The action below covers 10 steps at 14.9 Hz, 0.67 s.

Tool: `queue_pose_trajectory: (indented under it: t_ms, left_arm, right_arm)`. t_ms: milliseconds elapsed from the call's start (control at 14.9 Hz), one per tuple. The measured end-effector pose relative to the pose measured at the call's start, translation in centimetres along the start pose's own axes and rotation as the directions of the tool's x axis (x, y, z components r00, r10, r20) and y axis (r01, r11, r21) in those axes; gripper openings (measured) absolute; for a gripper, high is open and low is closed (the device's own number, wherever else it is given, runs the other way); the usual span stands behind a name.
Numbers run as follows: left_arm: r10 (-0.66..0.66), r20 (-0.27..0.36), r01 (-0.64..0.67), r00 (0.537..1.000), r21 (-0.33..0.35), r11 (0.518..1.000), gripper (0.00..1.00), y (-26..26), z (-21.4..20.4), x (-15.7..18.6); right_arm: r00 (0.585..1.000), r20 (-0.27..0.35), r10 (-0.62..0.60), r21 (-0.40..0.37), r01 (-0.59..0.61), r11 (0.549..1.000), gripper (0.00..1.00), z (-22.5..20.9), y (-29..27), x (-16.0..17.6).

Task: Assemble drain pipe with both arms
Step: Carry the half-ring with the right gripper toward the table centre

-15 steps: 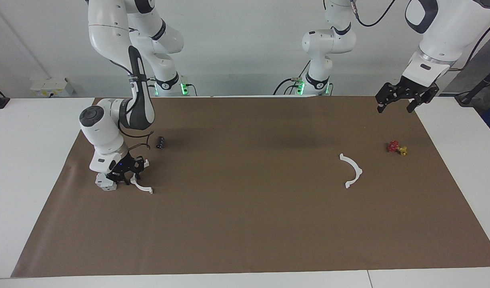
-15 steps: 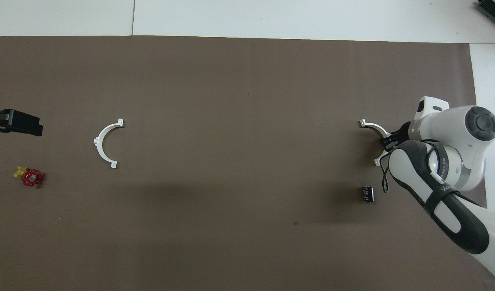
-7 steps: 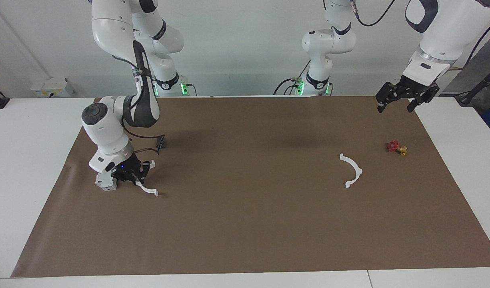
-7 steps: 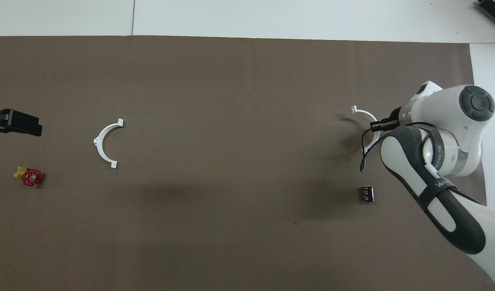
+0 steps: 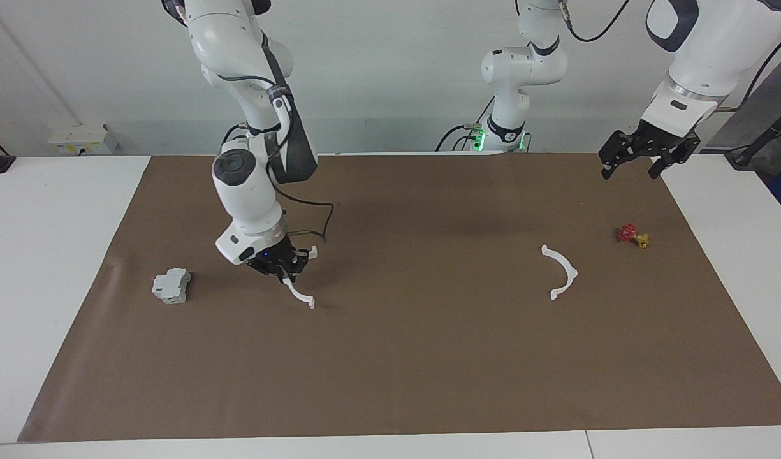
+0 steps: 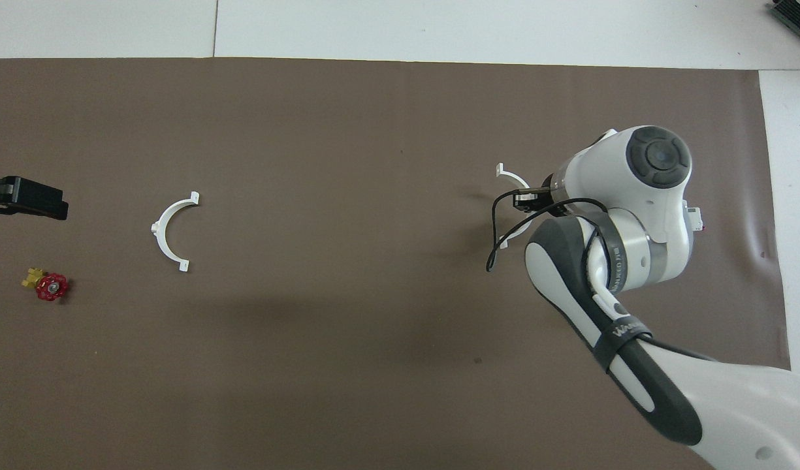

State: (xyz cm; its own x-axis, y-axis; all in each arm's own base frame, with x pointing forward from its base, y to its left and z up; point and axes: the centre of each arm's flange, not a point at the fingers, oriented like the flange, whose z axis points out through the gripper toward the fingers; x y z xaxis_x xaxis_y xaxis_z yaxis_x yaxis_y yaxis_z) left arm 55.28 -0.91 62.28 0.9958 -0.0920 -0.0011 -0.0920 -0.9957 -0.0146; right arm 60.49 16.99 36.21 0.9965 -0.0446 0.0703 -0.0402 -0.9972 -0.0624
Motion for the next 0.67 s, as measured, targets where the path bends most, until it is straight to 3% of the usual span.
queue_pose_trajectory:
  t_ms: [269, 673]
  left_arm:
    - [0.0, 0.0, 0.0, 1.0, 0.0, 1.0, 1.0, 0.0, 0.0, 0.0]
    - [0.0, 0.0, 0.0, 1.0, 0.0, 1.0, 1.0, 0.0, 0.0, 0.0]
  right_arm:
    - [1.0, 0.005, 0.011, 0.012, -0.011, 1.0, 0.21, 0.3, -7.8, -2.7]
    - [1.0, 0.024, -0.007, 0.012, 0.007, 1.0, 0.21, 4.5, -16.6, -5.1]
